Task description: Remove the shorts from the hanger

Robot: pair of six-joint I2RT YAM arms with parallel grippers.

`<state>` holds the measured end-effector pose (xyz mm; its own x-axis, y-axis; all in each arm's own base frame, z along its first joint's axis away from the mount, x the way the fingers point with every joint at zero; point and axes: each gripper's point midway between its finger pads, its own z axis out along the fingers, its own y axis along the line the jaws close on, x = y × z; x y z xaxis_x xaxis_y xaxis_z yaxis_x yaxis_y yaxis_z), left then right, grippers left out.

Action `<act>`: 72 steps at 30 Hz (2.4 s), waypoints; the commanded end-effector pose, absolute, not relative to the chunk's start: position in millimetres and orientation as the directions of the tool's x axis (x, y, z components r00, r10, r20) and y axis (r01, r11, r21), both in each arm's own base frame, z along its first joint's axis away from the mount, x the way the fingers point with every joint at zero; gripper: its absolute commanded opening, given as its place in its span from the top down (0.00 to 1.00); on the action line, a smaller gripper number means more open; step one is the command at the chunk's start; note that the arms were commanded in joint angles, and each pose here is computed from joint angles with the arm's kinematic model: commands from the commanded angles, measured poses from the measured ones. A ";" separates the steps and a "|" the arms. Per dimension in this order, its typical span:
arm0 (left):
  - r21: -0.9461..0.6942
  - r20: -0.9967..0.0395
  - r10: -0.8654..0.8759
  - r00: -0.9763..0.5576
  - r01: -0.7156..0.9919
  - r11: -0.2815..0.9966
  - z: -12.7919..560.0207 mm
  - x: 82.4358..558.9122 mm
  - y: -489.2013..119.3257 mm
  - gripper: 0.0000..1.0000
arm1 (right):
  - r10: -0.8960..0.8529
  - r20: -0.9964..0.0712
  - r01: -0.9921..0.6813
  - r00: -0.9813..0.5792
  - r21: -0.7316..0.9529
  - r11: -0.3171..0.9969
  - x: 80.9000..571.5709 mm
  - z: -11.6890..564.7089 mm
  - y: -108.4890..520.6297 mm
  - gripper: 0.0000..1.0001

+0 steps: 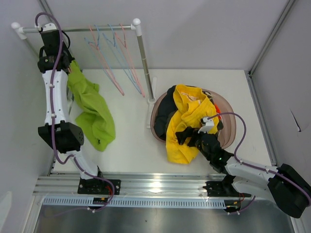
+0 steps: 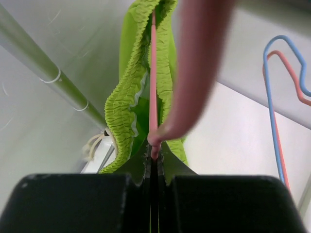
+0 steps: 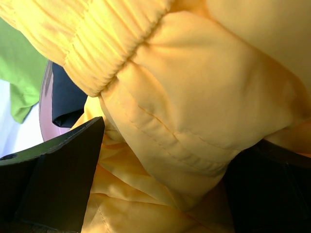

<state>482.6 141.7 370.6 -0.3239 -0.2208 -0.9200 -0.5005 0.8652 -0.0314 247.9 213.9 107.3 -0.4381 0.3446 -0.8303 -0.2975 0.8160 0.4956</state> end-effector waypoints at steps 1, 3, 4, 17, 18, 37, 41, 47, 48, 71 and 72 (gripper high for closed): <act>-0.116 -0.954 -0.225 -0.200 -0.447 0.887 423.2 474.3 129.5 1.00 | 0.298 -0.796 -0.295 -0.527 0.499 0.815 231.9 79.0 215.3 0.01; -0.135 -0.958 -0.227 -0.176 -0.420 0.897 438.0 467.2 122.4 1.00 | 0.299 -0.799 -0.296 -0.522 0.498 0.815 232.5 79.8 214.7 0.00; -0.146 -0.961 -0.227 -0.157 -0.412 0.900 448.0 460.7 119.0 1.00 | 0.297 -0.802 -0.302 -0.518 0.497 0.813 232.4 81.3 215.5 0.00; -0.220 -0.974 -0.225 0.021 -0.328 0.919 529.6 370.1 78.9 1.00 | 0.267 -0.908 -0.327 -0.322 0.371 0.869 265.4 261.0 211.2 0.01; -0.222 -0.974 -0.227 0.023 -0.318 0.922 530.1 365.9 76.5 1.00 | 0.267 -0.915 -0.332 -0.304 0.364 0.870 266.7 277.8 211.0 0.01; -0.270 -0.963 -0.268 0.036 -0.183 0.945 522.3 304.9 38.7 1.00 | 0.088 -0.963 -0.827 -0.255 0.264 0.496 155.4 423.8 462.8 0.01; -0.270 -0.962 -0.273 0.009 -0.188 0.944 511.2 306.8 38.3 1.00 | 0.059 -0.965 -0.866 -0.255 0.255 0.430 119.8 423.5 522.8 0.00; -0.276 -0.960 -0.281 0.001 -0.178 0.945 503.4 301.2 35.1 1.00 | 0.047 -0.962 -0.880 -0.270 0.266 0.393 106.2 409.1 569.7 0.01; -0.275 -0.960 -0.279 0.002 -0.176 0.945 503.4 300.5 34.8 1.00 | 0.045 -0.961 -0.877 -0.274 0.269 0.397 107.1 405.6 573.6 0.00; -0.277 -0.961 -0.274 0.045 -0.203 0.939 525.4 289.8 40.2 1.00 | -0.183 -0.928 -0.777 -0.326 0.152 0.611 42.0 217.9 487.1 1.00; -0.275 -0.961 -0.270 0.051 -0.210 0.938 529.1 292.5 42.3 1.00 | -0.177 -0.918 -0.760 -0.356 0.174 0.626 35.4 212.4 479.1 1.00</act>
<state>290.5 35.2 450.0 -0.2114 -0.3140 -0.9256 -0.2478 0.9333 -0.2600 66.1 516.4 220.1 -0.3379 -0.1514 -0.9289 -0.7885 0.5844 0.1916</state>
